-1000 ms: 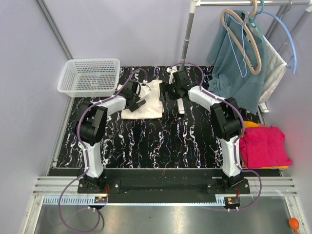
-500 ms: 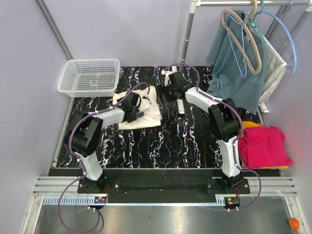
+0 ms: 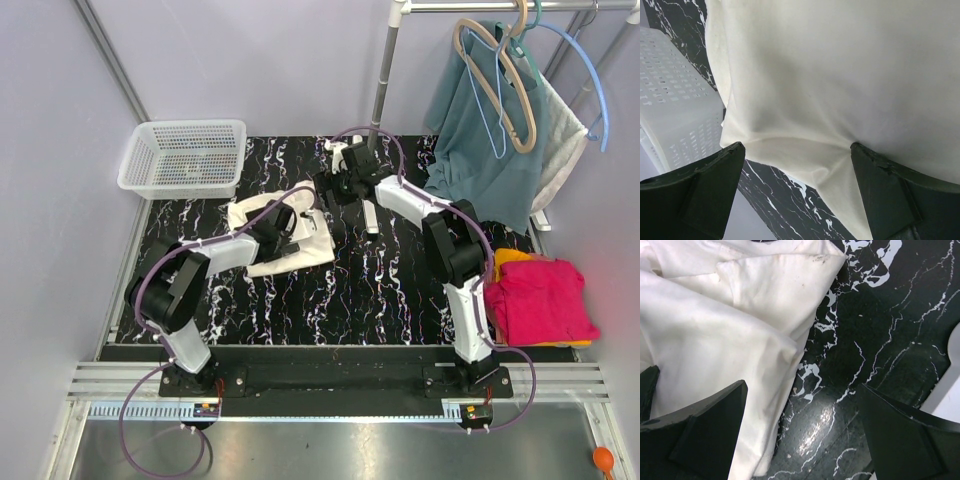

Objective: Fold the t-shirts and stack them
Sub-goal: Fold the tshirt

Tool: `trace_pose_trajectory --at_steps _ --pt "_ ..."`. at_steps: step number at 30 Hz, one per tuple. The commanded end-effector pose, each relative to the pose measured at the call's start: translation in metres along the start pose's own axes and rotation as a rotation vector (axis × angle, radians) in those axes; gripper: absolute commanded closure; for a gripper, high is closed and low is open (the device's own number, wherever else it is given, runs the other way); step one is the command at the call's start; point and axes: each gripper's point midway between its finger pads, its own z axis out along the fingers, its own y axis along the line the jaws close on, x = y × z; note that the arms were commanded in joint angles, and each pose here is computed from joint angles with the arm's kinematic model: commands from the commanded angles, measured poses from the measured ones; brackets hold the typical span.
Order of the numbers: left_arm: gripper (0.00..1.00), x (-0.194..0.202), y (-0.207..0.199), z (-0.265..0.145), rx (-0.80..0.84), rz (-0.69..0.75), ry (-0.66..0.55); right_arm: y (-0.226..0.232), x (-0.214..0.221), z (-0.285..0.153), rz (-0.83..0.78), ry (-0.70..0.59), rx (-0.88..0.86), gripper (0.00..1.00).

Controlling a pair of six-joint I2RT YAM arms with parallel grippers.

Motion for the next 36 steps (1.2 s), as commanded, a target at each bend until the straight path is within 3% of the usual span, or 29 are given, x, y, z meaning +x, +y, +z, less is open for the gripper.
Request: trace_pose_trajectory --at_steps 1,36 --pt "0.06 0.024 -0.047 -0.008 0.156 0.056 0.053 0.012 -0.006 0.01 -0.026 0.001 -0.059 0.0" --pt "0.05 0.016 -0.043 -0.014 0.16 0.177 0.026 0.059 0.029 0.071 -0.104 0.112 -0.224 0.0"
